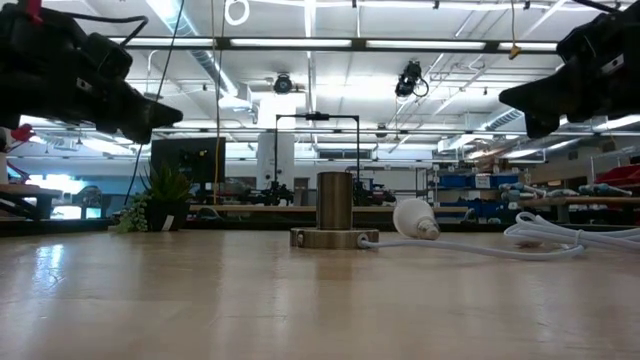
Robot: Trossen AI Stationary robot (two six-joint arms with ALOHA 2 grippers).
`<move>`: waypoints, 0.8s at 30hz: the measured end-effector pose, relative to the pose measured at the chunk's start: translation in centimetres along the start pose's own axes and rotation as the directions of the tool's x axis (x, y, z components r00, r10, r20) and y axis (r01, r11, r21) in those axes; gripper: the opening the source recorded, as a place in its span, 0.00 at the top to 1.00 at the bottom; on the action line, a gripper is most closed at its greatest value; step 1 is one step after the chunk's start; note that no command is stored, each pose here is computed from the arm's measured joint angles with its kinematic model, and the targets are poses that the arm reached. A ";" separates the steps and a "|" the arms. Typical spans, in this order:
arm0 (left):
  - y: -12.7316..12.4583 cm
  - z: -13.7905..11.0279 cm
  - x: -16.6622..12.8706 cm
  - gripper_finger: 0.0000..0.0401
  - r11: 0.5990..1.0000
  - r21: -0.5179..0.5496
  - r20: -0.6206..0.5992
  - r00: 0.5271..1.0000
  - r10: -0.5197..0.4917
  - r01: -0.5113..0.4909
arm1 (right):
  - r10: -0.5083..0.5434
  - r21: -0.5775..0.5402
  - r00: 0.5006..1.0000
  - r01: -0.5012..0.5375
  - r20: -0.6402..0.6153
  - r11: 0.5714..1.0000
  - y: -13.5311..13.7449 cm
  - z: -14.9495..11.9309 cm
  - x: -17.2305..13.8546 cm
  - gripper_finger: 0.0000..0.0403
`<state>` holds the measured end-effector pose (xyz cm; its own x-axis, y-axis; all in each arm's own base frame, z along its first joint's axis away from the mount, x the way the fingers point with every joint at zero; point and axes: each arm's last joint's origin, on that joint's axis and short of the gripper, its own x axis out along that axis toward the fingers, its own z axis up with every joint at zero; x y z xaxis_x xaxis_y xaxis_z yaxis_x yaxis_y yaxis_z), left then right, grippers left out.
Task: Screw lightbulb
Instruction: Return to Home Position
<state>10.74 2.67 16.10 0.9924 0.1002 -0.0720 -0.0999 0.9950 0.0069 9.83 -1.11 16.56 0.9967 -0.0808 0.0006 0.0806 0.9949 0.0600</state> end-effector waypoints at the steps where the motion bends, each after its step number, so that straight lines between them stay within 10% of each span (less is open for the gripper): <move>1: 0.0 0.1 0.0 1.00 1.000 0.012 0.006 1.000 0.003 -0.004 | -0.002 0.000 1.000 0.002 -0.003 1.000 0.0 0.0 0.0 0.93; 8: 0.5 0.2 0.0 1.00 0.984 0.026 0.014 0.984 0.178 -0.178 | -0.008 0.015 1.000 0.008 -0.009 1.000 0.0 -0.1 0.1 0.91; 24: 0.6 0.3 -0.1 1.00 0.981 -0.006 0.028 0.980 0.195 -0.195 | -0.009 0.015 1.000 0.009 -0.005 1.000 0.0 0.0 0.1 0.92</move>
<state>10.64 3.24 16.40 0.9556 0.2918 -0.0410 -0.2915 0.9565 0.0151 9.89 -1.15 16.53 0.9960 -0.0891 -0.0048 0.0893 0.9931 0.0754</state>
